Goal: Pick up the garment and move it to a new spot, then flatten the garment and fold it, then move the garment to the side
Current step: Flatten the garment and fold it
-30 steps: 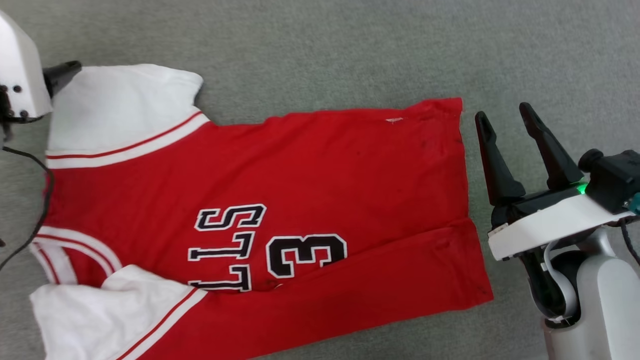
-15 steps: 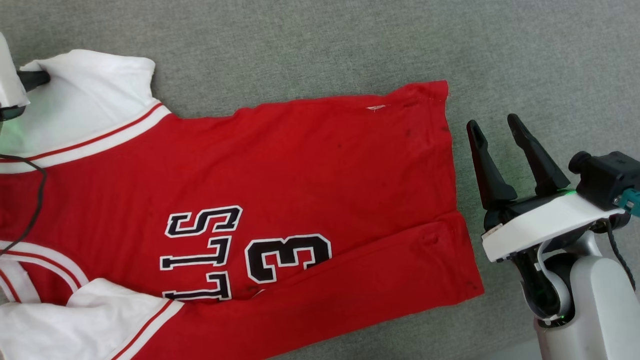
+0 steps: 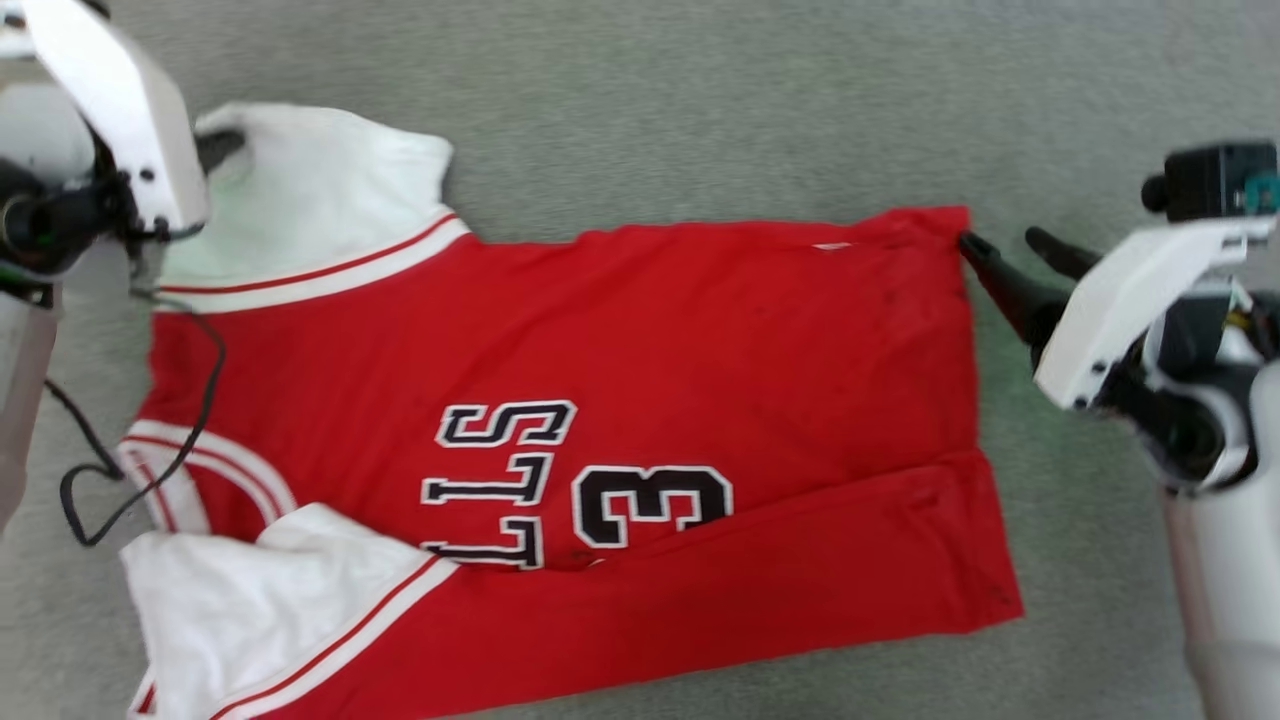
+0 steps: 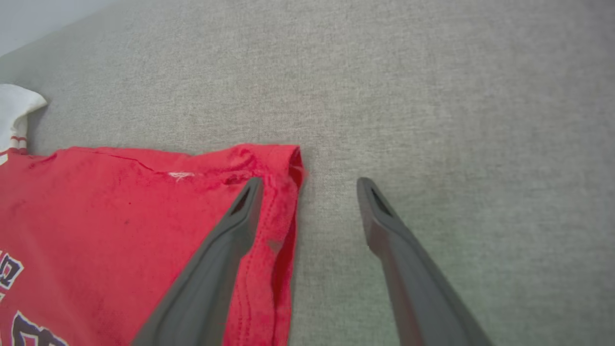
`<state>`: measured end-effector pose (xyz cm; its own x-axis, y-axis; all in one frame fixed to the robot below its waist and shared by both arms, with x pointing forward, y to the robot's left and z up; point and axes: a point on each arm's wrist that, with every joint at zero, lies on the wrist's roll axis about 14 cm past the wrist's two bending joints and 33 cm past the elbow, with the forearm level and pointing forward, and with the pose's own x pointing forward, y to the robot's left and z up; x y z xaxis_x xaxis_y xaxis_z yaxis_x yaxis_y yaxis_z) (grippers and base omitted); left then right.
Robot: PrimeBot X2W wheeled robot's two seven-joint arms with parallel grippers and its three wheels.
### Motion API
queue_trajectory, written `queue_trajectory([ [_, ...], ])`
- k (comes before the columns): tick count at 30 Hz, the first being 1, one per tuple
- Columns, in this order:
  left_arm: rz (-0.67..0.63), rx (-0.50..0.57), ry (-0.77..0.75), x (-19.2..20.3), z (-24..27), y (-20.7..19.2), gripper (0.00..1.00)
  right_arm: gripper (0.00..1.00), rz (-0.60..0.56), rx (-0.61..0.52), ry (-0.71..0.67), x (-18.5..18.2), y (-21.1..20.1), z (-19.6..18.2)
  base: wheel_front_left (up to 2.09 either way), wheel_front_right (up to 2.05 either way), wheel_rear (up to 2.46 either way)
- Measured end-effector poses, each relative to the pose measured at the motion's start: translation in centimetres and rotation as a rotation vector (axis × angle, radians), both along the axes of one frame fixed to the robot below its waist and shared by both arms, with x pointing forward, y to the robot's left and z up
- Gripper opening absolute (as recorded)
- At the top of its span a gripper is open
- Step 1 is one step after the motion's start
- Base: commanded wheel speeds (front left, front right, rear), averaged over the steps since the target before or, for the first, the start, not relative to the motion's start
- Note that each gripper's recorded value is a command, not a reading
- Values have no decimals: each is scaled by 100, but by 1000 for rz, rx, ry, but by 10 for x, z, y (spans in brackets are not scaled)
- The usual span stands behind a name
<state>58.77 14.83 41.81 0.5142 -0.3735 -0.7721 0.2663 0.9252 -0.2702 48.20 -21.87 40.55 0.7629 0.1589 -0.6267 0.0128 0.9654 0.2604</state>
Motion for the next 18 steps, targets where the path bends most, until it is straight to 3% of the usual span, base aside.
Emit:
queue_trajectory([
  [11,-22,12,-80,5,11,10,0,100,118,-31,274,29,20,-36,0,0,0],
  [12,-21,13,-85,5,12,12,0,90,128,-31,302,28,22,-39,0,0,0],
  [13,-21,14,-87,5,12,13,0,31,139,-37,319,28,24,-40,0,0,0],
  [14,-19,13,-89,4,12,14,0,0,149,-48,330,28,25,-42,0,0,0],
  [18,-11,6,-101,3,15,16,0,0,173,-46,333,30,32,-40,0,0,0],
])
